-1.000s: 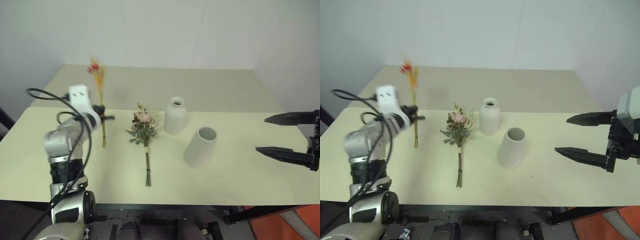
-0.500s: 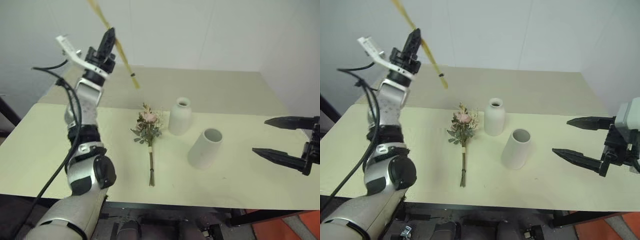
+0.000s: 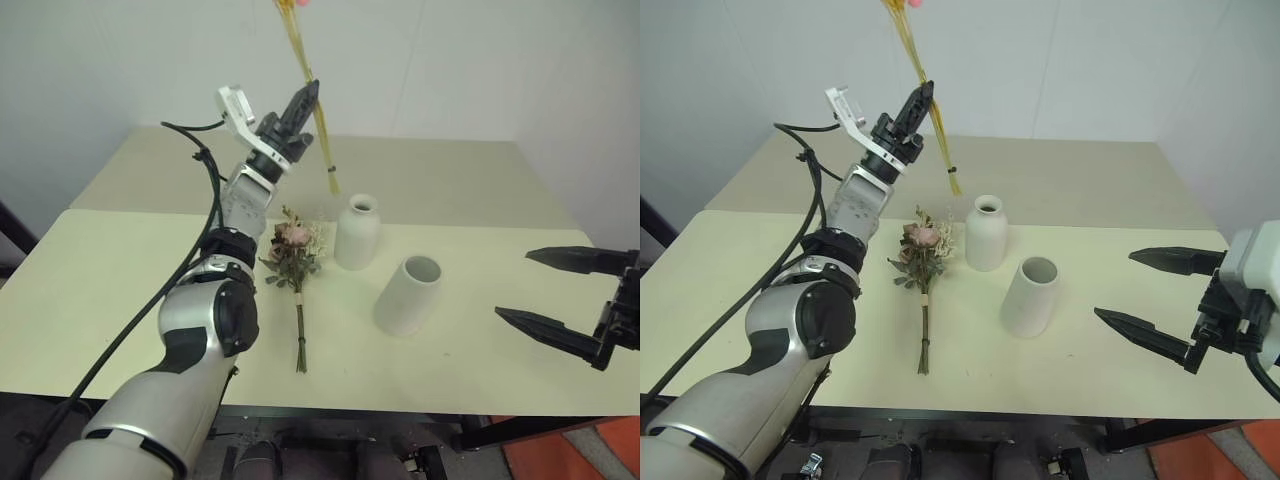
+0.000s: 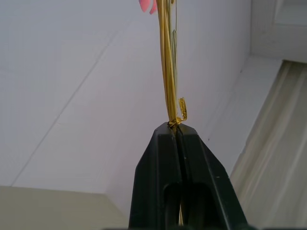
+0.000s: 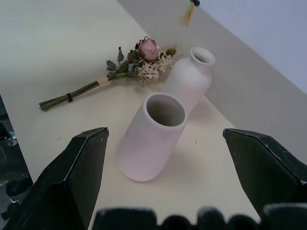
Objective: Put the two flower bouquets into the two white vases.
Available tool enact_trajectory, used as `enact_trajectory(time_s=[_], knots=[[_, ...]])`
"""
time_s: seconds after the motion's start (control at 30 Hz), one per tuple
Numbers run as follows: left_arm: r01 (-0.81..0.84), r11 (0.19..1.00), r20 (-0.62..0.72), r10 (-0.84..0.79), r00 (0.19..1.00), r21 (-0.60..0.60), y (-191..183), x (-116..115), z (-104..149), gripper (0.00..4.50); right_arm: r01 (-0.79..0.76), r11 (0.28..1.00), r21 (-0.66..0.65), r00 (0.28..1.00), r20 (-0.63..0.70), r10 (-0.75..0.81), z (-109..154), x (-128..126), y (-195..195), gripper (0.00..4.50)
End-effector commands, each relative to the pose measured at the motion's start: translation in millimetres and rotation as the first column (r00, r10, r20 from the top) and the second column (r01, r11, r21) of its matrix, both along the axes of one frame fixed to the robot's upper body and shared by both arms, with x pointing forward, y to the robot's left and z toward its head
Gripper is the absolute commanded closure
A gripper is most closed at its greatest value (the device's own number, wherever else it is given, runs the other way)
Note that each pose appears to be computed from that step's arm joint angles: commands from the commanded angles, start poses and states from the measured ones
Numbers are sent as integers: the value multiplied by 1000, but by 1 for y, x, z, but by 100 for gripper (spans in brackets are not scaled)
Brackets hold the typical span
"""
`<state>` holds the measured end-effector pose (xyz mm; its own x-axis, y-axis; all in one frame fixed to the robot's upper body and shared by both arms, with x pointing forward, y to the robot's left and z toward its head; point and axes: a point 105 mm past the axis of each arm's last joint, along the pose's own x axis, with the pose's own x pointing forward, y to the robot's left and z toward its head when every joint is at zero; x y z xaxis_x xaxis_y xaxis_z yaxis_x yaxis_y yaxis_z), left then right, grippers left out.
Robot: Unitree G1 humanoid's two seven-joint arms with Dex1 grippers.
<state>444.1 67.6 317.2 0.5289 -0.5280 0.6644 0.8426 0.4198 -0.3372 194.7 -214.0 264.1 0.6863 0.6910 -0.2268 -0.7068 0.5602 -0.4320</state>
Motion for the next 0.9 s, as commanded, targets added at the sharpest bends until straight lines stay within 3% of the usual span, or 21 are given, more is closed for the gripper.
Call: enact_trajectory(time_s=[0.03, 0.37, 0.9], knots=[[-13, 999, 63, 15, 998, -31, -6, -4, 23, 445, -6, 1000, -11, 999, 32, 6, 9, -6, 5, 0], [-139, 989, 39, 141, 989, -42, -12, 2, 25, 445, 10, 1000, -11, 999, 32, -10, 6, -8, 8, 0], [-161, 987, -46, 160, 986, -21, -30, 7, 3, 445, 100, 994, -40, 995, 13, -100, 9, -32, -2, 0]])
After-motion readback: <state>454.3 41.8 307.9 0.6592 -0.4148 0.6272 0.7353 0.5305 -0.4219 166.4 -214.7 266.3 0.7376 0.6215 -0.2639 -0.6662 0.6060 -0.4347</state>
